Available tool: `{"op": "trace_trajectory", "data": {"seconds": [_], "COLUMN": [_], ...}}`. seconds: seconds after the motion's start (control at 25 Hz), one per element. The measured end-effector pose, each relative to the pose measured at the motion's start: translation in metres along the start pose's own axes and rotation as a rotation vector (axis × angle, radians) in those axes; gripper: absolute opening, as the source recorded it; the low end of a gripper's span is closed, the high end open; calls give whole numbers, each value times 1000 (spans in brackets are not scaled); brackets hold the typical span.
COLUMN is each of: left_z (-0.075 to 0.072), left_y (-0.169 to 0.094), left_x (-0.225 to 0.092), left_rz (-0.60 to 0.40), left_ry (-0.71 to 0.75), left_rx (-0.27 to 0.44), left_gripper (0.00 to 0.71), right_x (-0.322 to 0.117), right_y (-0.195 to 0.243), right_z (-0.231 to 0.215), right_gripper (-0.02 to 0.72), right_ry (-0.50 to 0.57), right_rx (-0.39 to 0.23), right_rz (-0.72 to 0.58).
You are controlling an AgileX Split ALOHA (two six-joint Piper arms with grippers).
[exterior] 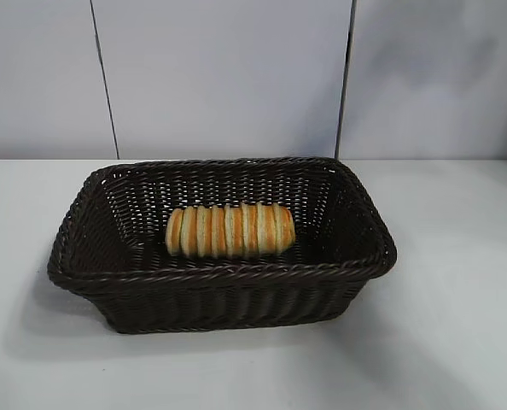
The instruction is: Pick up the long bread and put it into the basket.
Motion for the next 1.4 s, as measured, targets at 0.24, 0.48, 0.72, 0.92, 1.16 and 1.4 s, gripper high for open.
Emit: {"op": "trace_trajectory", "data": {"seconds": [0.24,0.48,0.72,0.92,1.16,1.4], "left_z": [0,0,0,0,0,0], "left_y": [0,0,0,0,0,0], "left_x": [0,0,0,0,0,0], "left_rz": [1,1,1,1,1,2], "left_ry": [0,0,0,0,0,0], "left_rx": [0,0,0,0,0,0], "left_gripper": [689,689,689,689,689,689], "right_x": [-66,-140,-211,-263,-310,-340], "right_y": [-80,-123,-141,-132,-89,-48], "right_z": [28,26,17,5,-3,-8], "right_gripper": [661,661,661,661,661,661], "right_ry": [-99,-133,-117,-128,-113,-73], "right_rx": [96,137,183,145,114,81], "right_rz": [-91,-162,-207,-221,-85,68]}}
Point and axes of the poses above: a point on each arm's last joint axis where the gripper is mounted, y pointing out along that axis toward the gripper, z along the wrist's bending axis when the last joint is at zero, x = y × z, the point moved 4 cm from there along y, pointing out along that axis toward the gripper, and after that the axes turned 6 degrees about y, right-handed, at the moved point
